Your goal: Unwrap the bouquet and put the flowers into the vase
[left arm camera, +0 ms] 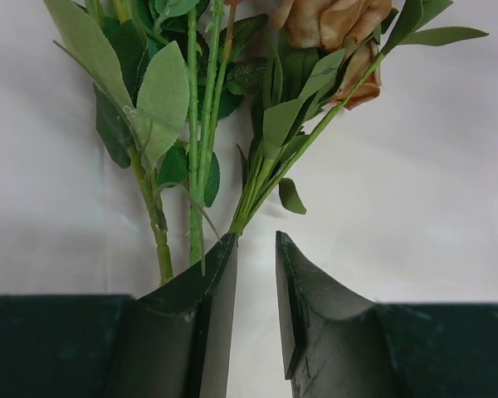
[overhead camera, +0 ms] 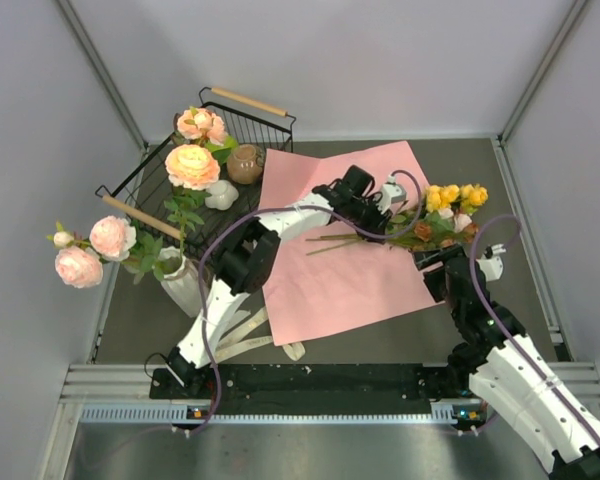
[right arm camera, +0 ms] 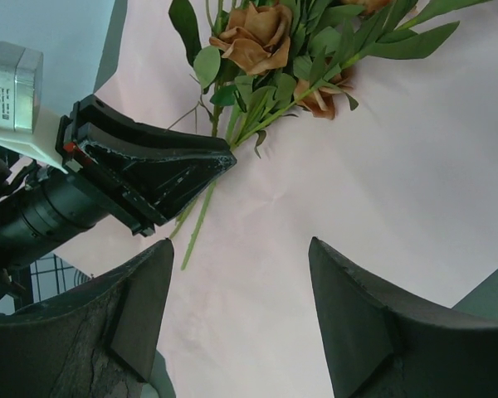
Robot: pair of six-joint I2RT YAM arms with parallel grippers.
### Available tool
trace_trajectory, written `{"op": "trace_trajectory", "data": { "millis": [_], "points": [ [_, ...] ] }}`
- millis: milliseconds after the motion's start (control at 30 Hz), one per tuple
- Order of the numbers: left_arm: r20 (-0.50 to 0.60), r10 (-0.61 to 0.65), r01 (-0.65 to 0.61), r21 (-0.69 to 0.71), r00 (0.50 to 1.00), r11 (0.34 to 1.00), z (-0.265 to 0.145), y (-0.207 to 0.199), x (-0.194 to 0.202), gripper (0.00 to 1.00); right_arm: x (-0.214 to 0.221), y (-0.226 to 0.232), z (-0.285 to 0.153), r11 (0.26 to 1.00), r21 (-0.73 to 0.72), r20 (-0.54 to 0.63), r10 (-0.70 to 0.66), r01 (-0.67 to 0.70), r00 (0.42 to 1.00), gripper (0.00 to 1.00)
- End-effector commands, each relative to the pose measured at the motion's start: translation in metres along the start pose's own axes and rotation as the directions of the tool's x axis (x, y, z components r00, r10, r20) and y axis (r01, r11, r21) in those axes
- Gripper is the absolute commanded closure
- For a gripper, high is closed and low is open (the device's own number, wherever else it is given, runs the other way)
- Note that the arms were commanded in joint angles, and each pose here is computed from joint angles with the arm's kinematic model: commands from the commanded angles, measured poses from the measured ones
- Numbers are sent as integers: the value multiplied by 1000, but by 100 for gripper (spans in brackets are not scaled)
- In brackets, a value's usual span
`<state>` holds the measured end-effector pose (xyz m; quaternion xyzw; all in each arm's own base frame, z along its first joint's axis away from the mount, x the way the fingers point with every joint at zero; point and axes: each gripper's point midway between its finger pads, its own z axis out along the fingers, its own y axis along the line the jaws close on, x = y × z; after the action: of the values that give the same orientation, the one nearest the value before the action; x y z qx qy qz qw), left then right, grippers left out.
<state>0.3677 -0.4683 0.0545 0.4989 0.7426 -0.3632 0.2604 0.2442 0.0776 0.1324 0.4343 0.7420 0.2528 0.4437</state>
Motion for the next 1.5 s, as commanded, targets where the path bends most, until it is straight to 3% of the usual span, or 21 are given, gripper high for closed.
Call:
{"op": "trace_trajectory", "data": {
  "millis": [0,367,567,633,767,1000,1167,1467],
  "points": [
    [-2,62,-62,-13,998,998,10,-7,-6,70,1,-3,1,1000,-3,-7,20,-20,1000,33],
    [-4,81,-81,-102,997,992,4,-7,-20,56,3,-6,0,1000,-13,-9,28,-28,1000,33],
    [19,76,-75,-36,997,997,-12,-29,-35,64,2,-7,0,1000,-11,-10,25,-25,1000,33],
    [41,87,-87,6,995,996,-26,-43,-47,61,2,-7,0,1000,-10,-11,25,-25,1000,33],
    [70,99,-103,55,993,993,-40,-51,-61,44,2,-5,0,999,-12,-14,30,-30,999,33],
    [86,62,-66,43,994,997,-38,-24,-67,44,1,4,-5,998,-44,-23,32,-33,999,33],
    [97,25,-29,42,995,999,-31,-9,-71,34,0,5,-8,998,-58,-22,36,-37,999,33],
    [54,-23,18,87,998,996,-10,-6,-47,39,0,3,-9,997,-55,-21,47,-48,999,33]
  ]
}}
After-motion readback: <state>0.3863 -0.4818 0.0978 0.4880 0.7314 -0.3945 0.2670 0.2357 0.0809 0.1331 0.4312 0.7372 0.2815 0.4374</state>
